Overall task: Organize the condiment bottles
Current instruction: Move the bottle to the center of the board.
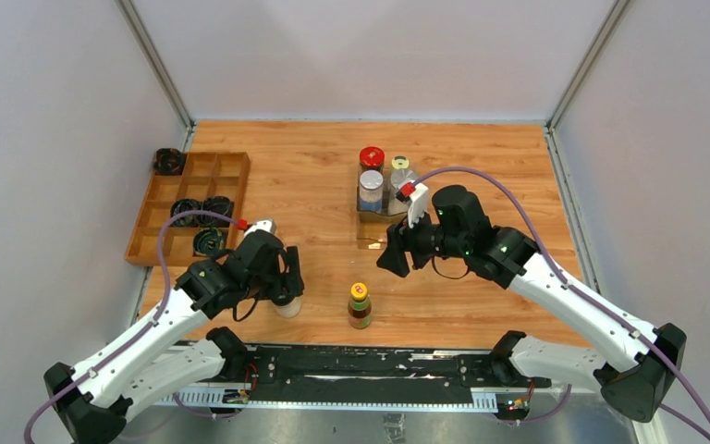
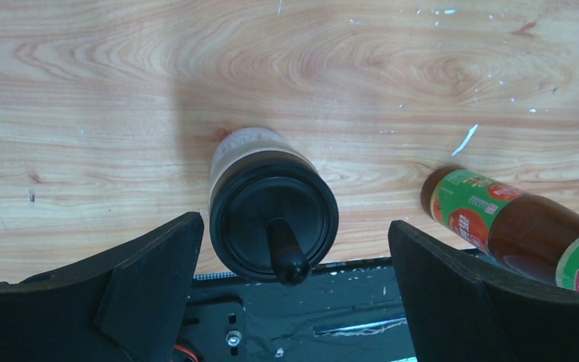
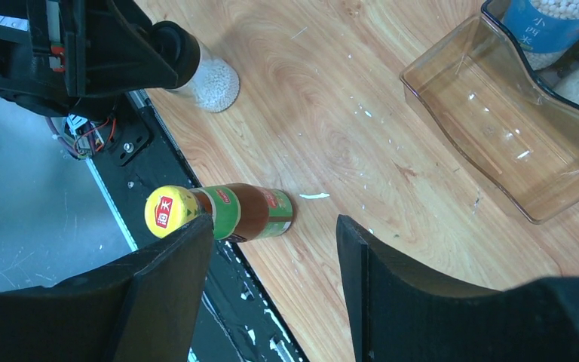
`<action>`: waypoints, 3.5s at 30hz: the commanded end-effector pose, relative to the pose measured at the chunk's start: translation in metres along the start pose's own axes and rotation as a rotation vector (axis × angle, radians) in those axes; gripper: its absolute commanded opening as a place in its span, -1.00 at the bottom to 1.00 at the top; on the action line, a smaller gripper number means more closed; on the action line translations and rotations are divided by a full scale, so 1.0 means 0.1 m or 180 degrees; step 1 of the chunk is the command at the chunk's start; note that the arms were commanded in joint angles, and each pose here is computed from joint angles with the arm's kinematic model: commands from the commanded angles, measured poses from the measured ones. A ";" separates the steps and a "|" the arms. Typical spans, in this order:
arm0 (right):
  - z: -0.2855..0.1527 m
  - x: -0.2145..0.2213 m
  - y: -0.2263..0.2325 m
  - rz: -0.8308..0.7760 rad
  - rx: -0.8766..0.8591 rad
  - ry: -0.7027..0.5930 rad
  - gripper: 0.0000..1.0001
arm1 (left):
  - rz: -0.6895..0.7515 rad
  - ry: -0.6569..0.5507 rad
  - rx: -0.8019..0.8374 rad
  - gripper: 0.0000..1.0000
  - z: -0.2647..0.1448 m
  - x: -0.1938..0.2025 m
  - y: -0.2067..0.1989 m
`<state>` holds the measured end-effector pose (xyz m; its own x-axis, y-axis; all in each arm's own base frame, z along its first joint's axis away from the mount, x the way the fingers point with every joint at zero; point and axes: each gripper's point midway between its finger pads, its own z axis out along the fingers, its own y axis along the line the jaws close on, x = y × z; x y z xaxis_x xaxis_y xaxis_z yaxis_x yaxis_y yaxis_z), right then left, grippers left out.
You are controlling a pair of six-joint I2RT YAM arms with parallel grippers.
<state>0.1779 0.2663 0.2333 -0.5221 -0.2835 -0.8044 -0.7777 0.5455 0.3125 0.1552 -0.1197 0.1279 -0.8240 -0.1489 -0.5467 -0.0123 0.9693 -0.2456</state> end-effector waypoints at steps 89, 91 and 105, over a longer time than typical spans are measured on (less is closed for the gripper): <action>-0.30 0.48 -0.91 0.0259 0.1192 0.0013 0.37 | 0.1783 0.0646 0.1183 0.11 0.75 -0.03 -1.92; -0.31 0.55 -0.96 0.0340 0.1289 0.0052 0.37 | 0.1822 0.0647 0.1260 0.11 0.75 0.02 -1.97; -0.24 0.89 -1.06 0.0872 0.1509 0.0142 0.33 | 0.1953 0.0599 0.1594 0.11 0.79 0.18 -2.35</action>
<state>0.2048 0.1722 0.1493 -0.6708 -0.1610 -0.7239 -0.4476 0.8662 0.2221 0.1867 -0.3478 0.1076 -0.7123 0.4513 -0.5376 0.6574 0.6974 -0.2855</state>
